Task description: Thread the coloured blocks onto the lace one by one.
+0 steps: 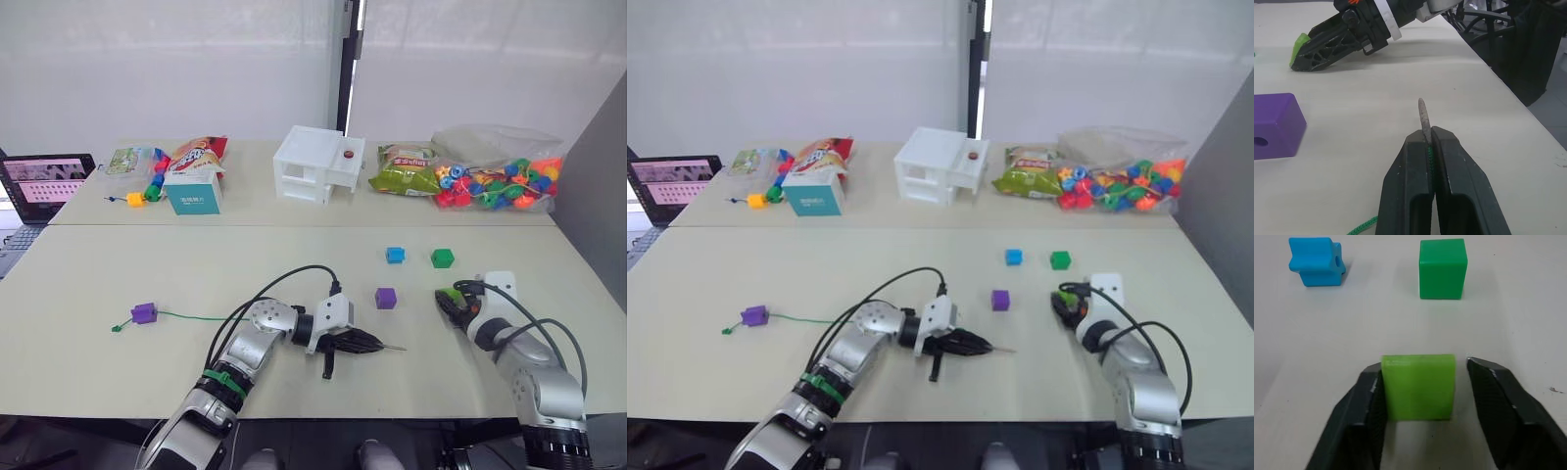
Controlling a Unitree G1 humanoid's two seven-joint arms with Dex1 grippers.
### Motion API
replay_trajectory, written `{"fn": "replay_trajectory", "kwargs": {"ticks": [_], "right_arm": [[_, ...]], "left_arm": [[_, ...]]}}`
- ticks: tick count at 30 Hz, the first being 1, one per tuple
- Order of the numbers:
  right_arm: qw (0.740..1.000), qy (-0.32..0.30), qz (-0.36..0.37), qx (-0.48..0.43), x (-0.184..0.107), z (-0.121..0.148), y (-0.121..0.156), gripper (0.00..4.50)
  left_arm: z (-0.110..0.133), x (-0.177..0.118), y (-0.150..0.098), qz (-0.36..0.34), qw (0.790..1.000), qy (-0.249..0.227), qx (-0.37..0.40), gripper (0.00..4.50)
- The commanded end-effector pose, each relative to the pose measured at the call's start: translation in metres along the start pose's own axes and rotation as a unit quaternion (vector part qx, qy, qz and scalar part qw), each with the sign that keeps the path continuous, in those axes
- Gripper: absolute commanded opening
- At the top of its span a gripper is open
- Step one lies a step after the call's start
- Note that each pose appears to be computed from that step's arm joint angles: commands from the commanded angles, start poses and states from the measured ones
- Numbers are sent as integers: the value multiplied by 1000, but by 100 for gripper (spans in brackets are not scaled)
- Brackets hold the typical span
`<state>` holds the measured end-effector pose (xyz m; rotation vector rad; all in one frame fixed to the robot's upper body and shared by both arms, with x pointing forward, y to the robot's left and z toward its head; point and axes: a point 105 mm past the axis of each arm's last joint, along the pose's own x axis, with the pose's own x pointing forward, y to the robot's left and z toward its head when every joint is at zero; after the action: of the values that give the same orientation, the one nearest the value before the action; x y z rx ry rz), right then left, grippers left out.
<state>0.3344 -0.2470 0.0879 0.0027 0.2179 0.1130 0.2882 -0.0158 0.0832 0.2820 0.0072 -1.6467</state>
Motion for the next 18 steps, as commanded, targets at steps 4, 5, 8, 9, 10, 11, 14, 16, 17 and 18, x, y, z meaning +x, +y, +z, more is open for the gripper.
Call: {"fn": "replay_trajectory", "kwargs": {"ticks": [4, 5, 8, 9, 10, 11, 14, 16, 17, 18], "right_arm": [[1000, -21, 1, 12, -7, 7, 3, 117], [1000, -25, 3, 12, -12, 8, 7, 117], [999, -31, 8, 16, -27, 8, 18, 117], [999, -29, 9, 20, -35, 5, 24, 117], [999, -27, 9, 24, -44, 2, 29, 117], [999, -23, 9, 27, -51, 0, 33, 117], [999, -9, 4, 33, -67, -7, 44, 117], [999, 0, 0, 45, -77, -13, 53, 117], [999, 6, 0, 52, -81, -16, 57, 117], [998, 10, -1, 57, -84, -19, 59, 117]], "left_arm": [[12, 4, -1, -6, 1000, -18, 23, 0], [12, 4, -1, -7, 1000, -19, 23, 0], [11, 5, -1, -10, 999, -19, 23, 0], [11, 6, -2, -13, 999, -18, 22, 0], [10, 6, -3, -15, 1000, -17, 21, 0], [9, 6, -3, -18, 999, -16, 21, 0], [9, 6, -4, -22, 999, -24, 16, 0], [7, 6, -4, -26, 999, -22, 14, 0], [6, 6, -4, -28, 999, -20, 13, 0], [6, 6, -4, -29, 999, -19, 13, 0]]}}
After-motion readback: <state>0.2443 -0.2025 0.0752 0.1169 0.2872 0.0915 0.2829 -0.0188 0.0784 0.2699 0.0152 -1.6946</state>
